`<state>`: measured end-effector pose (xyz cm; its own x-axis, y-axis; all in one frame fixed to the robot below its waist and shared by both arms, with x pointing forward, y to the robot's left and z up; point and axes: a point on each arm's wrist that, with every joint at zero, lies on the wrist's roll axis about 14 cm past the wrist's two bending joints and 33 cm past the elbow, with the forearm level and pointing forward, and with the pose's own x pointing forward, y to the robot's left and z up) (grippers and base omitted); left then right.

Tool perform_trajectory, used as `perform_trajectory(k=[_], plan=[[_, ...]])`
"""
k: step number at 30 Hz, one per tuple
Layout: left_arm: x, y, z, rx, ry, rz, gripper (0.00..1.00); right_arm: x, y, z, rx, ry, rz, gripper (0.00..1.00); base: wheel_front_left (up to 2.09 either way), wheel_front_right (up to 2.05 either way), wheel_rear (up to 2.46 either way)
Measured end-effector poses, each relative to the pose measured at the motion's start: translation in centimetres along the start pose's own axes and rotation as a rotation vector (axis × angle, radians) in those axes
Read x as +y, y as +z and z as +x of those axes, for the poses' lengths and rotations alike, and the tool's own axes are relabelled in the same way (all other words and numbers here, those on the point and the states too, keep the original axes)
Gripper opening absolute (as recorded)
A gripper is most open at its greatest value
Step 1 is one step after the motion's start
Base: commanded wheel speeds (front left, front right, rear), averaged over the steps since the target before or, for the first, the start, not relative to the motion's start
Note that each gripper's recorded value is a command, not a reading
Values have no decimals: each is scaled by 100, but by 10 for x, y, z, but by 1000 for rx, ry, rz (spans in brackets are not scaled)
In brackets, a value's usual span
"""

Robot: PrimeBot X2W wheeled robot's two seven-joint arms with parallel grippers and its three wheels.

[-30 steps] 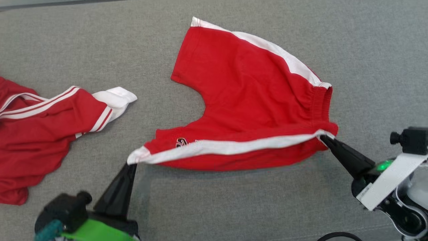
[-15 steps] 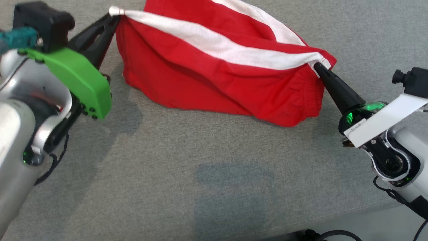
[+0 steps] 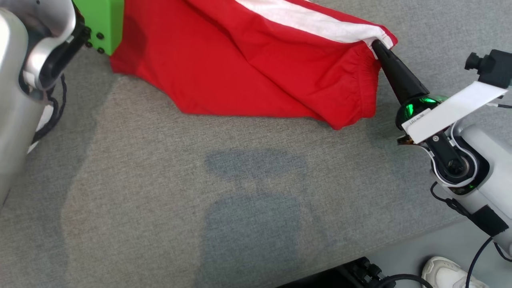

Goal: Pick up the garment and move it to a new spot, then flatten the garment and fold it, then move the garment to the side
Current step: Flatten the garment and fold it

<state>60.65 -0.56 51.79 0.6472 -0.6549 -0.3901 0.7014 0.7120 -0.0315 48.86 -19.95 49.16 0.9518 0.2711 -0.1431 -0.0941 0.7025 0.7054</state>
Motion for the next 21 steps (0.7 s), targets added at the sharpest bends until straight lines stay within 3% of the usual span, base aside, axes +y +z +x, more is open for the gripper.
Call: perform_trajectory(k=[6,7,8,9,13,15,16,17,21], plan=[[13,-16,17,29,27,-10,0,-7,-5,5,11,-17,-22,0,0,0,0],[15,-19,19,34,29,-14,0,-9,-5,5,13,-21,-40,25,0,0,0],[15,-22,19,37,32,-18,0,-9,-5,5,15,-22,-54,80,0,0,0],[15,-25,20,43,31,-28,0,-8,-8,4,26,-16,-93,100,0,0,0],[5,-35,19,49,16,-60,0,-4,-6,-1,40,4,-206,100,0,0,0],[4,-33,15,27,23,-60,78,-2,1,-5,28,12,-272,100,0,0,0],[3,-32,12,15,28,-62,78,-2,5,-8,19,14,-306,100,0,0,0],[2,-32,10,8,32,-68,100,-2,9,-12,12,12,-345,100,0,0,0],[-12,-35,-3,-27,34,-94,100,-2,26,-34,-32,-1,-499,100,0,0,0]])
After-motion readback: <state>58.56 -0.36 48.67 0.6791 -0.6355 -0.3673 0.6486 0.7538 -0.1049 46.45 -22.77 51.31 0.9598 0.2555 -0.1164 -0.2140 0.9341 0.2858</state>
